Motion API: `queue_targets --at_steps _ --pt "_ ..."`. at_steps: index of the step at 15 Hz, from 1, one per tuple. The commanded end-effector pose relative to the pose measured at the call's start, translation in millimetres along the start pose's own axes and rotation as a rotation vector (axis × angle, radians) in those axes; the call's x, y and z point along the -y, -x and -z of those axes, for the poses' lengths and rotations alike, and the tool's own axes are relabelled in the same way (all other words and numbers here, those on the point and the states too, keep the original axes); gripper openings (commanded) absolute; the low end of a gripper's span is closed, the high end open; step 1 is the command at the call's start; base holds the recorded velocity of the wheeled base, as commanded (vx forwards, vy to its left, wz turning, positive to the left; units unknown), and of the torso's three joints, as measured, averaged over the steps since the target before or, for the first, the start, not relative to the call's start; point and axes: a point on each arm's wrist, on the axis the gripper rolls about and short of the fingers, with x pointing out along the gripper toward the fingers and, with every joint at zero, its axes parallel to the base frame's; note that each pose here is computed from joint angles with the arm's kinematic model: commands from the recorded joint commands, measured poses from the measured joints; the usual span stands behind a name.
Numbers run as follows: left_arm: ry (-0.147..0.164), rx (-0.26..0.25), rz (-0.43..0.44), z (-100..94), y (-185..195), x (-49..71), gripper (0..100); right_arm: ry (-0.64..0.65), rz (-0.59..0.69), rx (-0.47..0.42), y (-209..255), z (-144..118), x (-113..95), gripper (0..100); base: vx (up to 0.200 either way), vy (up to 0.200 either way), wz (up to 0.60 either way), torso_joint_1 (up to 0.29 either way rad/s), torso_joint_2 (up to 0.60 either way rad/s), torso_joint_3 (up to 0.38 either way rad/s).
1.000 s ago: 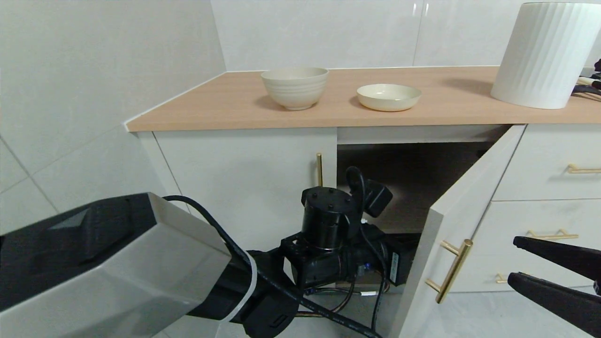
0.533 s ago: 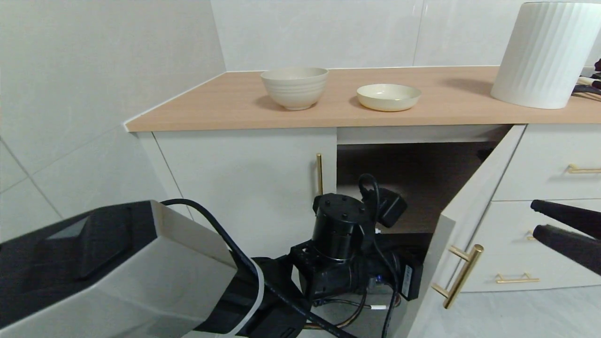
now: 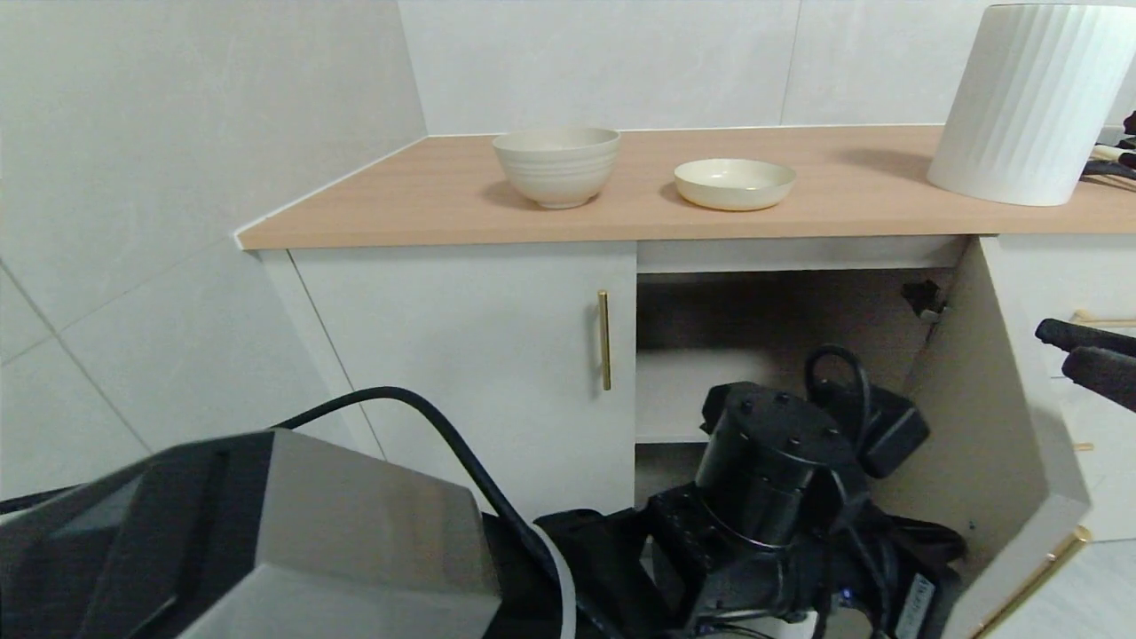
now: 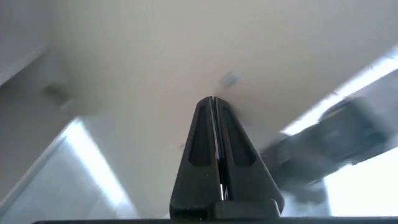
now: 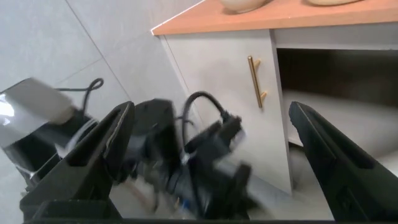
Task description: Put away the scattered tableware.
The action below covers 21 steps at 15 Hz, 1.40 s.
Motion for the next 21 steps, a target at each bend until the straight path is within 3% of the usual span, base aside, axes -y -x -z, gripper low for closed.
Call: queue_targets --at_steps 1,3,5,9,11,12,14,15,17,18,19,21 --pt "-0.029 0.014 0.099 -1.1 -20.2 44.1 0 0.001 -0.004 0.007 2.0 -1.5 -0.8 100 0.000 0.000 0.00 0.000 0.00 0.000" --pt "-0.036 0.063 0.062 -7.6 -12.3 57.4 0 0.002 -0.007 0.018 5.0 -2.8 -1.7 100 0.000 0.000 0.00 0.000 0.00 0.000" --pt "-0.016 0.109 0.038 -24.0 13.0 56.2 0 0.002 -0.002 0.013 3.5 -2.1 -1.1 100 0.000 0.000 0.00 0.000 0.00 0.000" --pt "0.009 0.174 -0.155 -50.5 89.7 3.6 0 -0.010 0.019 -0.070 -19.4 7.9 5.1 100 0.000 0.000 0.00 0.000 0.00 0.000" --pt "0.016 0.223 -0.289 -59.7 147.3 -21.6 0 -0.018 0.056 -0.144 -53.2 14.2 14.4 100 0.000 0.000 0.00 0.000 0.00 0.000" --pt "0.017 0.260 -0.396 -60.6 192.0 -34.5 0 -0.017 0.102 -0.181 -78.6 16.9 26.4 100 0.000 0.000 0.00 0.000 0.00 0.000" --pt "-0.008 0.289 -0.562 -52.1 247.9 -45.3 0 0.002 0.155 -0.246 -102.0 20.8 40.8 100 0.000 0.000 0.00 0.000 0.00 0.000" --pt "-0.039 0.289 -0.639 -44.7 272.0 -46.9 0 0.028 0.175 -0.273 -114.1 20.8 47.5 100 0.000 0.000 0.00 0.000 0.00 0.000" --pt "-0.075 0.299 -0.729 -34.2 302.9 -40.6 0 0.067 0.173 -0.269 -126.3 16.8 49.9 100 0.000 0.000 0.00 0.000 0.00 0.000" --pt "-0.076 0.306 -0.739 -29.9 310.7 -34.0 0 0.062 0.174 -0.270 -123.1 17.5 49.3 100 0.000 0.000 0.00 0.000 0.00 0.000" --pt "-0.073 0.307 -0.740 -27.2 313.8 -30.8 100 0.054 0.181 -0.281 -122.2 20.3 50.0 100 0.000 0.000 0.00 0.000 0.00 0.000" --pt "-0.078 0.312 -0.740 -27.8 314.8 -29.5 100 0.060 0.193 -0.260 -117.5 15.6 47.7 100 0.000 0.000 0.00 0.000 0.00 0.000"
